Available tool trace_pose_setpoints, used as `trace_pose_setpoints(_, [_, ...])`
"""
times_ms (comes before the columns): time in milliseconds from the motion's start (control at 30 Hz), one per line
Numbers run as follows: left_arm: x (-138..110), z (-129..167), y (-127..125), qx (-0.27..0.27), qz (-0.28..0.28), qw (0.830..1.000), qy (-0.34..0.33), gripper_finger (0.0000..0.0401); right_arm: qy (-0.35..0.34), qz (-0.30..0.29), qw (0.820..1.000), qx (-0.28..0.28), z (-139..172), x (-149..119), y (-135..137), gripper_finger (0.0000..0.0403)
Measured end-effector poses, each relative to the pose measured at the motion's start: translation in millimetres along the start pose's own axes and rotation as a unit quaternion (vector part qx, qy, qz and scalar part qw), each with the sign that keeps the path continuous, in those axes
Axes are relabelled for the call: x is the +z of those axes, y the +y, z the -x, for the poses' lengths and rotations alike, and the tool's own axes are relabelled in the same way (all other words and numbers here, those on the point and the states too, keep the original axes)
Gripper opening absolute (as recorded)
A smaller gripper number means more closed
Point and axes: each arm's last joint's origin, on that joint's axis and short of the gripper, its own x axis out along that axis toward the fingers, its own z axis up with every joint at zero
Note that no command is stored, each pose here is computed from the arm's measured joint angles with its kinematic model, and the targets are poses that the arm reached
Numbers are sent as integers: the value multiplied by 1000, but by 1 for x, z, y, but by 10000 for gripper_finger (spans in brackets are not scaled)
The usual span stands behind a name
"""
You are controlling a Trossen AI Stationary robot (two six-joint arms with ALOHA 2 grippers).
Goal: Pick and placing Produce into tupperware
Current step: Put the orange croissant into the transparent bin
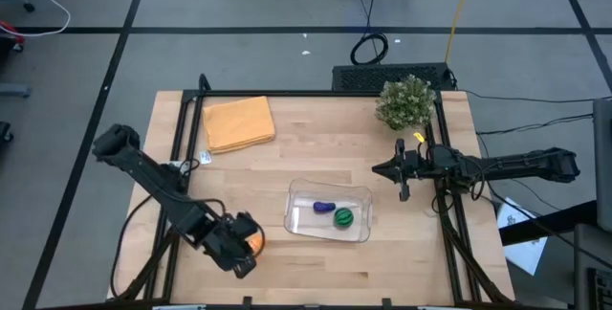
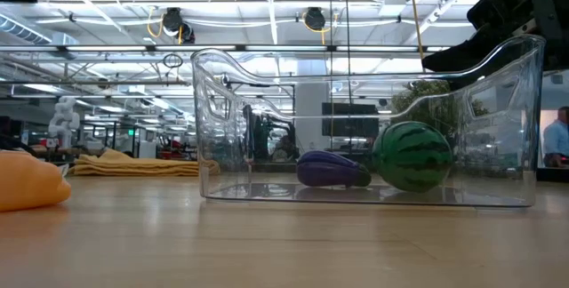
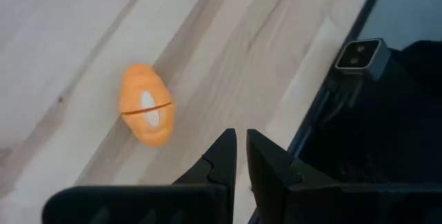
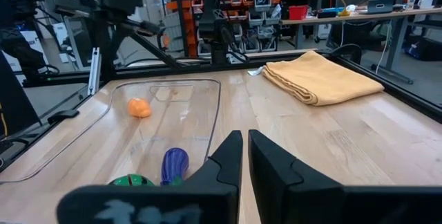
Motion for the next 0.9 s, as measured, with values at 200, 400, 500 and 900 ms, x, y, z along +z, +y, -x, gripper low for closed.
trace_pose_setpoints(200, [14, 10, -27, 97, 11, 995, -1, 37, -1, -3, 1000, 0, 0, 0, 0, 16])
trace_pose_setpoints(400, [23, 5, -36, 182, 42, 982, 36, 37, -2, -4, 1000, 0, 0, 0, 0, 16])
trace_pose_setpoints(500, [26, -4, -37, 187, 53, 979, 64, 37, -2, -4, 1000, 0, 0, 0, 0, 16])
trace_pose_setpoints(900, [31, -14, -33, 201, 0, 976, 86, 37, -2, -3, 1000, 0, 0, 0, 0, 16])
